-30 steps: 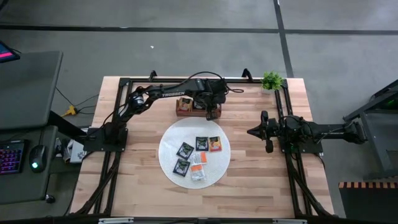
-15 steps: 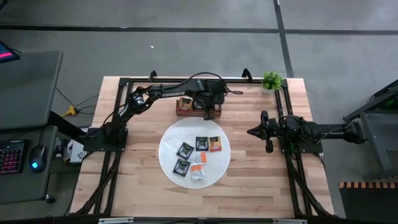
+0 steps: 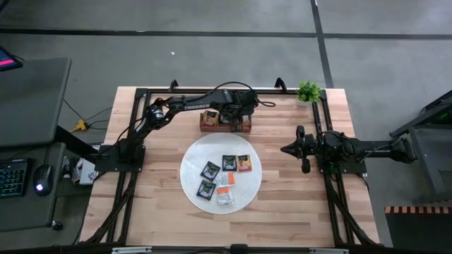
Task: Pick & Place Tea
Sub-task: Put the white tea bag into the right section of the wooden organizer, then put the black tea bag into the middle section of the wooden organizer
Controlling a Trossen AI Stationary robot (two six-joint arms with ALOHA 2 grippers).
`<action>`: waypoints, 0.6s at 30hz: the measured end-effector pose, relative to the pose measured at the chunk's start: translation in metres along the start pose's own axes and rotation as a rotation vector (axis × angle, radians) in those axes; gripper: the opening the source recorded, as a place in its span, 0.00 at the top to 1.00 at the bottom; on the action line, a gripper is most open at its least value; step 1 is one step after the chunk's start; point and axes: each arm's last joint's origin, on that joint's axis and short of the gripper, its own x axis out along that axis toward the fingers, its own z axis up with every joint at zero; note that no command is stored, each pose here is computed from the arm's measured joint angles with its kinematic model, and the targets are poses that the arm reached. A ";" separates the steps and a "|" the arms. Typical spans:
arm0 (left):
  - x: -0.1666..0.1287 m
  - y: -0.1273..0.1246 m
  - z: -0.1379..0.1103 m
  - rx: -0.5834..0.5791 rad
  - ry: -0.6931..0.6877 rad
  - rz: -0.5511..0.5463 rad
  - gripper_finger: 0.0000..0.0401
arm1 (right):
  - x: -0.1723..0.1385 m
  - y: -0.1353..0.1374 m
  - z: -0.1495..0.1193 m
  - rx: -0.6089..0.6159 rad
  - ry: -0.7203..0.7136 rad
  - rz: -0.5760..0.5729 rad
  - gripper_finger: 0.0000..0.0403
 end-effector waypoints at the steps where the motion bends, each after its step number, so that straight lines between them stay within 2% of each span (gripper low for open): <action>1: -0.002 0.001 0.001 -0.001 -0.005 0.003 0.55 | 0.000 0.000 0.000 0.000 0.000 0.000 0.97; 13: -0.034 0.011 0.016 0.045 -0.067 0.072 0.53 | 0.000 0.000 0.000 0.000 0.000 0.000 0.97; 18: -0.059 0.014 0.017 -0.007 -0.063 0.011 0.53 | 0.000 0.000 0.000 0.000 0.001 0.000 0.97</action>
